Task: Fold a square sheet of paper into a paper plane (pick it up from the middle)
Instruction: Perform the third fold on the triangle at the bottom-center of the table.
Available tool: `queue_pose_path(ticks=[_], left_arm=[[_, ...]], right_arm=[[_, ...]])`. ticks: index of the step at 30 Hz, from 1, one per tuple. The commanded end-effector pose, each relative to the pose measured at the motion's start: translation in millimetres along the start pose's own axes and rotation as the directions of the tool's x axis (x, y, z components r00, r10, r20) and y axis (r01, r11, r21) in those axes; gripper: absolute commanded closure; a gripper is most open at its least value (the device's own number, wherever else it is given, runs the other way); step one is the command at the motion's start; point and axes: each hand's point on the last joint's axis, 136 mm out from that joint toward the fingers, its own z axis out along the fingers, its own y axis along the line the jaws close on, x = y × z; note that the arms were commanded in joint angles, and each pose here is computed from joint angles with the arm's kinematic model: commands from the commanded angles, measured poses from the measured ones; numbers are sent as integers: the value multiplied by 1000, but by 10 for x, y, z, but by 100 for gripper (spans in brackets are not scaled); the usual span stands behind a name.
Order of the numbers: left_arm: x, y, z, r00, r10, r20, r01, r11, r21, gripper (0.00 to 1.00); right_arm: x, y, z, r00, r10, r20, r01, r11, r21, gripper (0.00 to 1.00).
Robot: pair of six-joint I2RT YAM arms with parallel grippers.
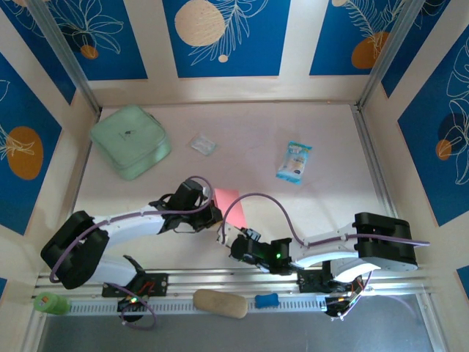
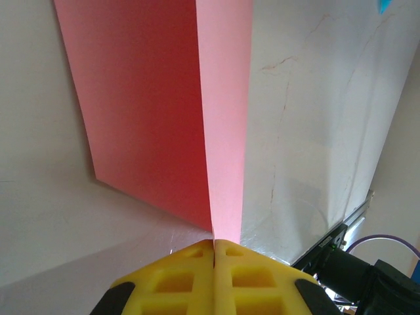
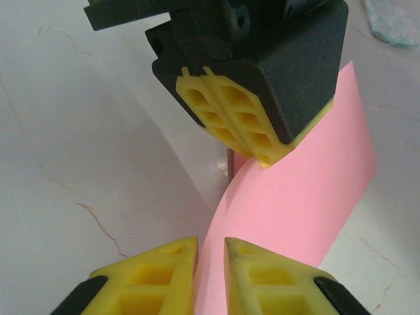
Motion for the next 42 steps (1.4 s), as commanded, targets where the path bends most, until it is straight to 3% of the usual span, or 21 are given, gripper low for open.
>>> queue_pose_path(ticks=[1, 5, 12, 16, 21, 26, 32, 42], left_arm=[[7, -91, -22, 1000, 8, -9, -8, 1000, 9, 100], [-6, -33, -46, 1000, 7, 4, -7, 1000, -25, 97], [-69, 101, -206, 997, 48, 56, -40, 989, -142, 64], [-141, 196, -385, 990, 71, 123, -43, 975, -217, 45], [-222, 250, -595, 975, 107, 197, -52, 962, -268, 41], [-244, 176, -634, 969, 140, 205, -89, 967, -239, 44], [-305, 21, -616, 964, 184, 190, -146, 969, -200, 61], [-492, -189, -372, 969, 224, 104, -208, 967, -147, 83]], right_arm=[[-36, -21, 2, 1000, 29, 4, -29, 1000, 3, 87], [-37, -25, -4, 999, 53, -2, -53, 999, -13, 95], [-36, 69, -37, 978, 202, -47, -207, 963, -170, 98], [-28, 50, -46, 918, 368, -149, -396, 882, -256, 98], [-16, 0, -43, 815, 500, -293, -577, 753, -318, 99], [-19, 17, -27, 740, 549, -388, -669, 659, -344, 99], [-106, 165, -4, 695, 554, -458, -718, 574, -394, 99], [-144, 220, 101, 641, 606, -472, -767, 532, -358, 99]])
